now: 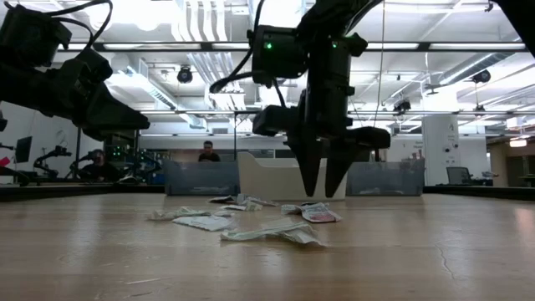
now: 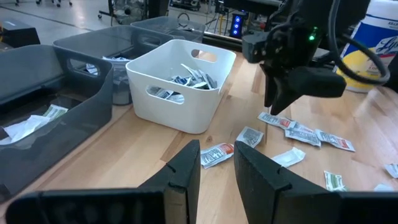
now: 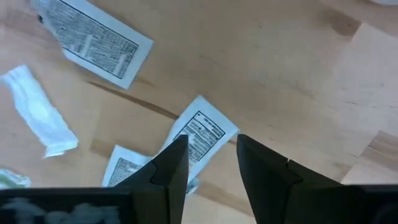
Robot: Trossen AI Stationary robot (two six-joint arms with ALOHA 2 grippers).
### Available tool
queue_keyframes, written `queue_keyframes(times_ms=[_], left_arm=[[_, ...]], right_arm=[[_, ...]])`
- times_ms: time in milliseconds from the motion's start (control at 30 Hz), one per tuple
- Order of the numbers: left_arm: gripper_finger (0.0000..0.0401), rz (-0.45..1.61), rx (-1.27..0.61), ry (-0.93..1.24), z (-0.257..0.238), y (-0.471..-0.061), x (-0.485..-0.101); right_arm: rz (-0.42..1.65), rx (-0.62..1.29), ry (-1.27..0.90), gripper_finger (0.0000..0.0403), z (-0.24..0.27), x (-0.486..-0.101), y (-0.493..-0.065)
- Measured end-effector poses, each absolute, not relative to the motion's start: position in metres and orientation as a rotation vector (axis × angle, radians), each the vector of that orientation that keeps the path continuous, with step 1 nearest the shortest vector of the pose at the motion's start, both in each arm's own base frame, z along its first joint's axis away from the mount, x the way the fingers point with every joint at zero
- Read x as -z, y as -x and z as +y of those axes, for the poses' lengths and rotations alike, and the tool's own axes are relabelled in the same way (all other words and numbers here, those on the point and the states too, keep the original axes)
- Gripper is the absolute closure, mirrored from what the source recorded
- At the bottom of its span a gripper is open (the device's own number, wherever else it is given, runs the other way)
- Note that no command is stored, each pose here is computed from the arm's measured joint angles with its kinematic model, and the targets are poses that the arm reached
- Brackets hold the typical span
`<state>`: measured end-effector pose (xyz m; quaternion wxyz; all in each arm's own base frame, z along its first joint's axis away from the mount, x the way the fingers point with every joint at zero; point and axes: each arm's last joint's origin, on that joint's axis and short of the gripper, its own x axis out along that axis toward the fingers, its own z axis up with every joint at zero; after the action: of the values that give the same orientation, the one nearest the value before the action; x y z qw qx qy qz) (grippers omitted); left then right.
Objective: Pick & Place First Aid Supplies
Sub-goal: Put the orange ointment pack into the right black bin
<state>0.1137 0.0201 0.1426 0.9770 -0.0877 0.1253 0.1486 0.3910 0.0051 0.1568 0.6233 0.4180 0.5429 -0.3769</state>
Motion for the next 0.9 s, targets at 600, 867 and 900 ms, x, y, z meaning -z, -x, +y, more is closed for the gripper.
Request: queue_keyframes(times_ms=[600, 867, 900], left_arm=[[0.0307, 0.266, -0.298, 0.158, 0.02, -0.114, -0.142], [0.0307, 0.266, -0.298, 0.159, 0.02, -0.114, -0.142], [0.0307, 0.266, -0.298, 0.159, 0.02, -0.114, -0.142]], right_arm=[[1.344, 0.892, -0.954, 0.0331, 0.006, -0.125, -0.394], [1.324, 0.87, -0.925, 0.0378, 0.006, -0.136, -0.391], [1.319, 0.863, -0.925, 0.0382, 0.006, -0.138, -0.391]])
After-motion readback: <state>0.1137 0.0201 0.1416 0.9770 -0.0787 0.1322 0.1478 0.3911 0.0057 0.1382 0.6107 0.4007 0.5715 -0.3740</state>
